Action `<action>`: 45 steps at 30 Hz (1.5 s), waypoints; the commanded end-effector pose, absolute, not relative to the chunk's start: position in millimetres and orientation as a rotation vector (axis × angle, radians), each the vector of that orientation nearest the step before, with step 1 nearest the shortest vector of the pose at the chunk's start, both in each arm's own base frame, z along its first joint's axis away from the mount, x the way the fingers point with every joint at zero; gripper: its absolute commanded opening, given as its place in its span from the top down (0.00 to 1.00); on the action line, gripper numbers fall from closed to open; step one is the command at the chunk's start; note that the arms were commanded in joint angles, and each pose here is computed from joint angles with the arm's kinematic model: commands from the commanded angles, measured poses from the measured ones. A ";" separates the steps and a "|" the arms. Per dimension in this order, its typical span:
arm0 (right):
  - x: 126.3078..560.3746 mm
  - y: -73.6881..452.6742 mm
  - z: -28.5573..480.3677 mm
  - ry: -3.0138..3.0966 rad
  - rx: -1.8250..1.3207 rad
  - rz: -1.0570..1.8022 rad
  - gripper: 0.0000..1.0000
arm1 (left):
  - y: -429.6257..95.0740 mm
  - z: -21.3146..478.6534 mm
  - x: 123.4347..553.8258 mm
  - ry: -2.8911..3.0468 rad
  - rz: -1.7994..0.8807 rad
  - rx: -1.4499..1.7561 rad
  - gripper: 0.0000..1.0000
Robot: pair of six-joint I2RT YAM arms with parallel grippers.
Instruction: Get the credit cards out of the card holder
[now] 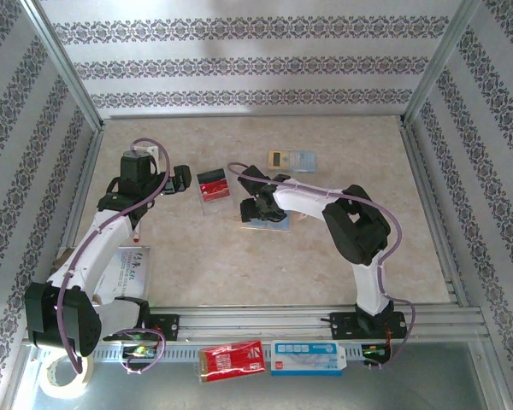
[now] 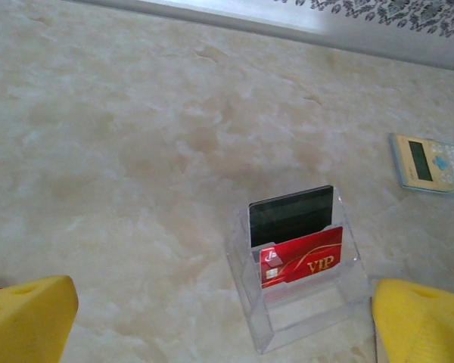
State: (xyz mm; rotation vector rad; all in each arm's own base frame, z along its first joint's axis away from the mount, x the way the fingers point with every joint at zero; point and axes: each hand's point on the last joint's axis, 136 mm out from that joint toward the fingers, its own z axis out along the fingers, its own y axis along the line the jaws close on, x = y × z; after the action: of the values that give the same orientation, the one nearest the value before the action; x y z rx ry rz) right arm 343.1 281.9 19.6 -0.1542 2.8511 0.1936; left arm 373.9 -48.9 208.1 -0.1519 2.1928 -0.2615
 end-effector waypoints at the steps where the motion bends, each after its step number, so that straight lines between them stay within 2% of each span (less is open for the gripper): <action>1: 322.0 262.7 -11.9 2.978 -0.160 0.112 0.22 | -55.2 212.2 375.4 2.181 -0.321 -0.146 0.00; 6: 309.3 243.9 -32.6 3.050 -0.162 0.044 0.32 | -60.7 210.3 376.7 2.192 -0.356 -0.130 0.00; 14: 306.3 230.5 -41.1 3.077 -0.099 0.088 0.50 | -74.0 209.9 379.2 2.204 -0.444 -0.104 0.01; 20: 307.2 229.2 -41.8 3.079 -0.092 0.116 0.59 | -98.2 199.0 374.9 2.262 -0.622 -0.092 0.07; 25: 308.2 229.1 -42.3 3.075 -0.090 0.122 0.66 | -124.9 178.3 362.3 2.345 -0.774 -0.111 0.16; 37: 309.5 228.7 -39.8 3.056 -0.072 0.174 0.71 | -214.3 110.1 319.1 2.576 -0.975 -0.113 0.39; 45: 309.9 231.7 -37.8 3.045 -0.070 0.221 0.74 | -263.8 84.7 323.6 2.573 -1.163 -0.155 0.69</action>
State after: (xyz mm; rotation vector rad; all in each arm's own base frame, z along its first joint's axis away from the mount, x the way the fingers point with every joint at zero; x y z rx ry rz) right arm 348.4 258.4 13.9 -0.0726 2.8582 0.3498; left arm 310.5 -242.4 73.2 -0.1298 2.6547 -1.0426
